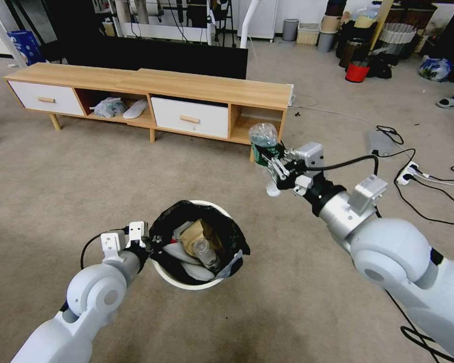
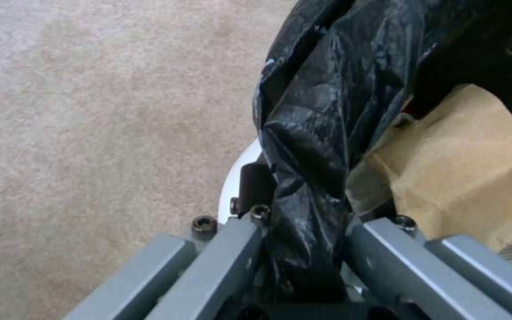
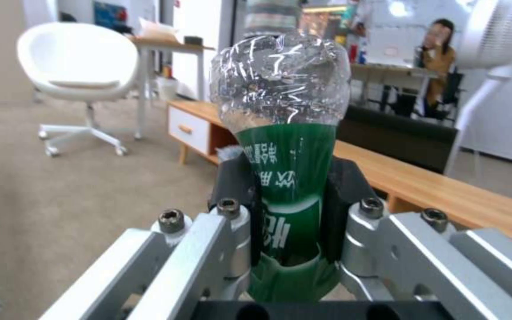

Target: Pick up the trash bin and place the garbage on the floor into it.

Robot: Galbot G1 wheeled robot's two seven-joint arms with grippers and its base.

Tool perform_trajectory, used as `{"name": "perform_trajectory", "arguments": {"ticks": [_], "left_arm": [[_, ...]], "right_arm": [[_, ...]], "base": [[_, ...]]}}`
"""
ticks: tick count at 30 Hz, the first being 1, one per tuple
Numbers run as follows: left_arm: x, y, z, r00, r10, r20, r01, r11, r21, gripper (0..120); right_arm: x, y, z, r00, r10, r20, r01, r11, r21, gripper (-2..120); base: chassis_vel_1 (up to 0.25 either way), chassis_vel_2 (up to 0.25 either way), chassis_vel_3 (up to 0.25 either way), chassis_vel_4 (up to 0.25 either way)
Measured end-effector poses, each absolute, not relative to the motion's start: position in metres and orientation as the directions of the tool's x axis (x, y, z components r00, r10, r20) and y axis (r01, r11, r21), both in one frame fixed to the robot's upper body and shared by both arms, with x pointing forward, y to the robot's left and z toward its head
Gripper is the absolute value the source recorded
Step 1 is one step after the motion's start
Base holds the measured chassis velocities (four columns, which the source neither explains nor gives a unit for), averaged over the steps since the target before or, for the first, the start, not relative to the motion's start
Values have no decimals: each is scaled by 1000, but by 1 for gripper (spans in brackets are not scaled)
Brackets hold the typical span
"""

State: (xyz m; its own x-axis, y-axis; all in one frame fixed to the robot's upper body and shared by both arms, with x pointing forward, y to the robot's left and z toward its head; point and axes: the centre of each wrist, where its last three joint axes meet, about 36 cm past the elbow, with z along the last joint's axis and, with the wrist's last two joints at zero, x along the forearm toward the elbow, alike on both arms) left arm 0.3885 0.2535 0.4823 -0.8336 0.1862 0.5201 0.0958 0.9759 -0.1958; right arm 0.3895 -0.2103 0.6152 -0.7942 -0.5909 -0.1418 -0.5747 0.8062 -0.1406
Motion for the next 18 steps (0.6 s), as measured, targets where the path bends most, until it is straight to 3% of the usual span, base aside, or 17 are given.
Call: {"name": "perform_trajectory", "arguments": {"ticks": [18], "left_arm": [[402,219,487,-816,288,502,177,950,-258,0]], "right_arm": [[387,-170,597,-690,-710,-138,-707,703,-79,17]], "base": [[0,0,0,0]]}}
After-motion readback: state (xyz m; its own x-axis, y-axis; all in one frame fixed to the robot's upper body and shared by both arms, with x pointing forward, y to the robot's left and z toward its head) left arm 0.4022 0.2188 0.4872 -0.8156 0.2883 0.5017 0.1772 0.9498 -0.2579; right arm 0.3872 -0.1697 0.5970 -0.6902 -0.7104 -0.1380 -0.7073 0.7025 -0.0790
